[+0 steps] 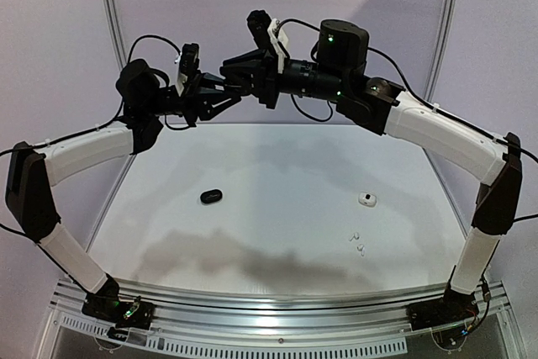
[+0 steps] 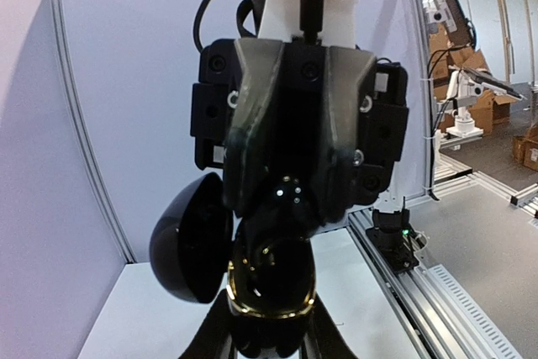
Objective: Insert the wireless bluetooth earbuds into the charging case
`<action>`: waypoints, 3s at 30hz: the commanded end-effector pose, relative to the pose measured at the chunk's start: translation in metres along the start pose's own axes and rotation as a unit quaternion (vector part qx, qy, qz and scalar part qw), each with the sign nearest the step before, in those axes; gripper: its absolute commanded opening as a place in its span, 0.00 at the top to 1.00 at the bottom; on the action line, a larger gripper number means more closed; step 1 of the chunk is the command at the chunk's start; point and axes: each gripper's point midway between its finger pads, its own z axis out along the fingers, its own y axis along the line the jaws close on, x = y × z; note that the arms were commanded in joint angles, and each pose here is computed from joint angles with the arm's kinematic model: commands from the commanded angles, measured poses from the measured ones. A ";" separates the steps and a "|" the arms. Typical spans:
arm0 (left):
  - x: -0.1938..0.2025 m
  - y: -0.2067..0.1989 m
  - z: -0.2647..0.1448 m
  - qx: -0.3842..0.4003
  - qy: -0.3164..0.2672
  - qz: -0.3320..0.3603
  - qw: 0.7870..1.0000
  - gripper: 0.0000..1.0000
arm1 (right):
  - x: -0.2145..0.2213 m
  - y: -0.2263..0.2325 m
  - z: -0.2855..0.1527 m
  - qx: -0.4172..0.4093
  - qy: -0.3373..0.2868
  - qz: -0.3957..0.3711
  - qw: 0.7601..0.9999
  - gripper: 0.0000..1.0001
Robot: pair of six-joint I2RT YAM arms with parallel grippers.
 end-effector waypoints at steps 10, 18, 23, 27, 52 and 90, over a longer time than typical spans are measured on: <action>-0.022 -0.006 -0.003 -0.003 -0.020 0.037 0.999 1.00 | 0.046 0.003 0.007 0.002 0.066 0.023 0.998 0.87; -0.022 -0.003 -0.005 -0.008 -0.019 0.038 0.999 1.00 | 0.048 0.001 0.005 0.009 0.075 0.022 0.997 0.82; -0.022 -0.004 -0.005 -0.004 -0.018 0.036 0.999 1.00 | 0.046 -0.001 0.005 0.013 0.073 0.020 0.997 0.82; -0.021 -0.004 -0.005 -0.003 -0.016 0.032 0.999 1.00 | 0.042 -0.002 0.006 0.014 0.072 0.016 0.997 0.81; -0.012 0.000 -0.006 -0.012 -0.007 -0.015 1.000 1.00 | 0.035 -0.006 0.010 0.014 0.070 0.017 0.997 0.71; 0.022 0.124 -0.108 -0.328 0.337 0.666 0.579 1.00 | 0.004 -0.087 -0.057 0.244 0.060 0.093 0.963 0.48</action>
